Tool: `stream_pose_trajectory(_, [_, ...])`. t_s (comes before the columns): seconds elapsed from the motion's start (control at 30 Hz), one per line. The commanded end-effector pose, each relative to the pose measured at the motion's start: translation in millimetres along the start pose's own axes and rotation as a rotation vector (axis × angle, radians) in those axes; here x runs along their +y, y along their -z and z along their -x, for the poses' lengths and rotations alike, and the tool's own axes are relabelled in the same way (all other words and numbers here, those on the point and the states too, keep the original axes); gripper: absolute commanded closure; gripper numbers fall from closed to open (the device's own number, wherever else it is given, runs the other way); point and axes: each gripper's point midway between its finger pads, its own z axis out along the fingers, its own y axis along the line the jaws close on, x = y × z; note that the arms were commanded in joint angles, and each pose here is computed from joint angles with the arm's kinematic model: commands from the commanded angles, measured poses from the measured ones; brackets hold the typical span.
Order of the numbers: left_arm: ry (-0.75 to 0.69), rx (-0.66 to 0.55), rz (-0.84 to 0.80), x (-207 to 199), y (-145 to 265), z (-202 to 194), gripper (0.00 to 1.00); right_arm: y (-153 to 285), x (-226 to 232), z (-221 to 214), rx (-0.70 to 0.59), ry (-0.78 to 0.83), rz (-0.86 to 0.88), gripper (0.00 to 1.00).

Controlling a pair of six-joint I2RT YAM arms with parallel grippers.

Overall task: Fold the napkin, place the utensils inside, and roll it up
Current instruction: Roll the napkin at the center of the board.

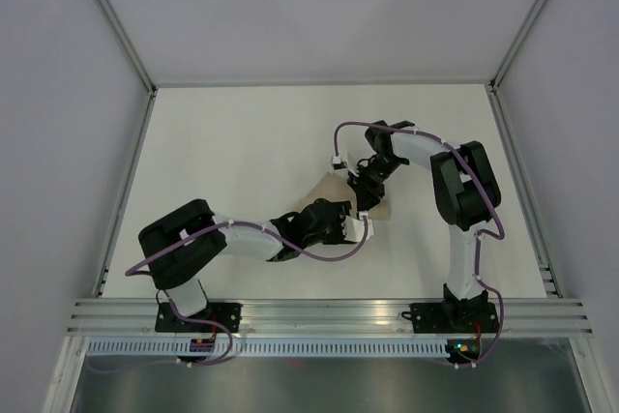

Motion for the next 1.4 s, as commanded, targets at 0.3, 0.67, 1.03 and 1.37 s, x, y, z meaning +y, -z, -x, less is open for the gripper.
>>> stream_pose_trajectory(0.3, [-0.078,0.038,0.11,29,-20,-14,0.35,-16,-10,-47,0.151,-0.069,0.011,0.99])
stream_pose_trajectory(0.67, [-0.028,0.105,-0.021,10,-24,-41,0.54,-17,-11,-49,0.154,-0.073,0.016,0.98])
stream_pose_trajectory(1.03, [0.105,0.067,-0.196,-15,-30,-26,0.91,7,-7,-30,0.074,-0.051,-0.041,0.56])
stream_pose_trajectory(1.37, [0.194,0.022,-0.327,-26,-36,-9,0.93,70,-12,8,-0.143,-0.016,-0.21,0.4])
